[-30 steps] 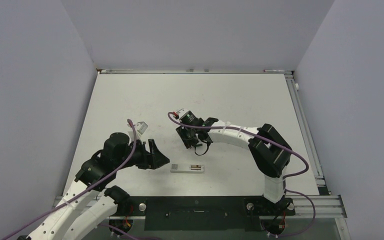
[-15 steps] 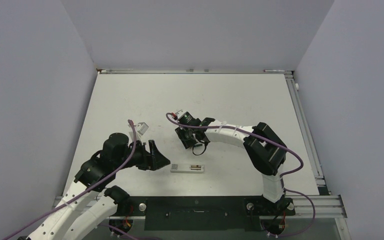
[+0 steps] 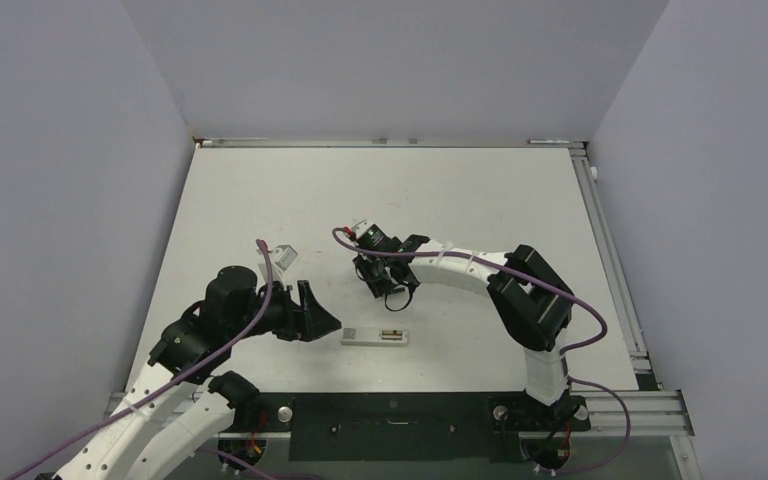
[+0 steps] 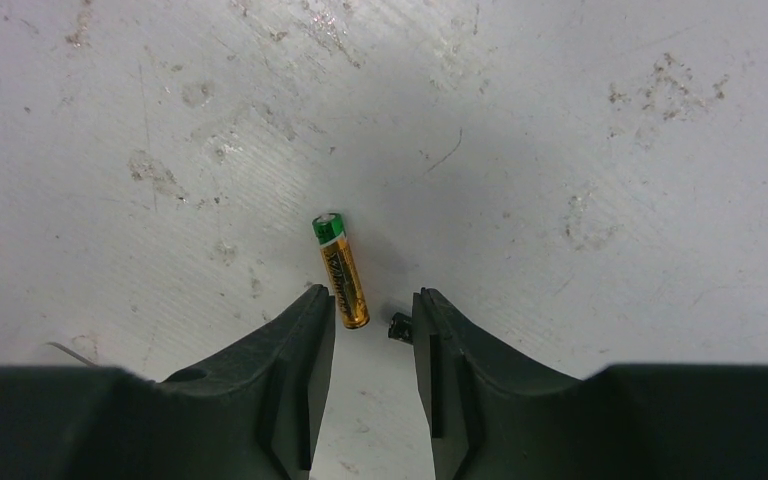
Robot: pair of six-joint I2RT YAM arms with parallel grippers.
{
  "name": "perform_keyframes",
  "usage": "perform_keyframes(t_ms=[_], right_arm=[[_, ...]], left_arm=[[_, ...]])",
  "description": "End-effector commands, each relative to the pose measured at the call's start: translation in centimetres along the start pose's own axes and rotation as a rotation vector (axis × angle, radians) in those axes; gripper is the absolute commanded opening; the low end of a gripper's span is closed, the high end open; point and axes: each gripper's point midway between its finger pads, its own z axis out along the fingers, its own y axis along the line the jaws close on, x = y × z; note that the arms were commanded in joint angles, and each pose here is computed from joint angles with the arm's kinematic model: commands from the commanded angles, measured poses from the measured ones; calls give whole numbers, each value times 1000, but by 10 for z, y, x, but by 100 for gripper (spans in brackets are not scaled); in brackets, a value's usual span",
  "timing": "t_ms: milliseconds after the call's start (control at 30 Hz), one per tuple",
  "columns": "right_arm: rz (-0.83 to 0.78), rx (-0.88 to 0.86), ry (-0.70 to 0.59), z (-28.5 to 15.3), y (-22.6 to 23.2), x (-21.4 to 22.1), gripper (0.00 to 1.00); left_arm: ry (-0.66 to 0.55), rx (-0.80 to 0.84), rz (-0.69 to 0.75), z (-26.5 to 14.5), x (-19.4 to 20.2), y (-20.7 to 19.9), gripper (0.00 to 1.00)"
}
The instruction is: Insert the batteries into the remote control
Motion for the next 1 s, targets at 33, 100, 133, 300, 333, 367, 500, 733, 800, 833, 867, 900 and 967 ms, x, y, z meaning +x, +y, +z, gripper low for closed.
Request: perform_keyframes(t_ms=[33, 100, 133, 300, 333, 367, 500, 733, 800, 833, 867, 900, 967], right_arm=[[-34, 30, -48, -20, -5, -15, 35], [-29, 26, -50, -19, -3, -17, 35], [-24, 27, -52, -18, -3, -18, 34], [7, 67, -84, -20, -11, -29, 28], [8, 77, -82, -19, -13, -30, 26], [8, 88, -76, -17, -15, -29, 24], [2, 95, -55, -12, -16, -25, 18], [5, 81, -32, -4, -13, -15, 9], [6, 78, -26, -2, -13, -12, 9], [7, 75, -25, -1, -12, -12, 9], [8, 72, -21, 0, -11, -10, 9], [9, 71, -19, 1, -11, -9, 9], [7, 68, -15, 3, -10, -7, 9]], left_arm=[[-26, 45, 39, -1, -8, -9, 66], [-25, 48, 40, 0, -8, -9, 66], [-25, 49, 41, 0, -8, -10, 66], [-24, 52, 42, -1, -7, -10, 66], [-22, 52, 42, -1, -7, -10, 66], [-24, 53, 42, -1, -7, -10, 67], [-23, 54, 42, -1, -7, -10, 67], [-17, 53, 41, 0, -6, -10, 67], [-19, 53, 41, 0, -7, -10, 67], [-19, 53, 41, 0, -6, -10, 67], [-20, 53, 41, 0, -6, -10, 67], [-21, 53, 41, 0, -7, -10, 67], [-20, 52, 40, 0, -6, -10, 67]])
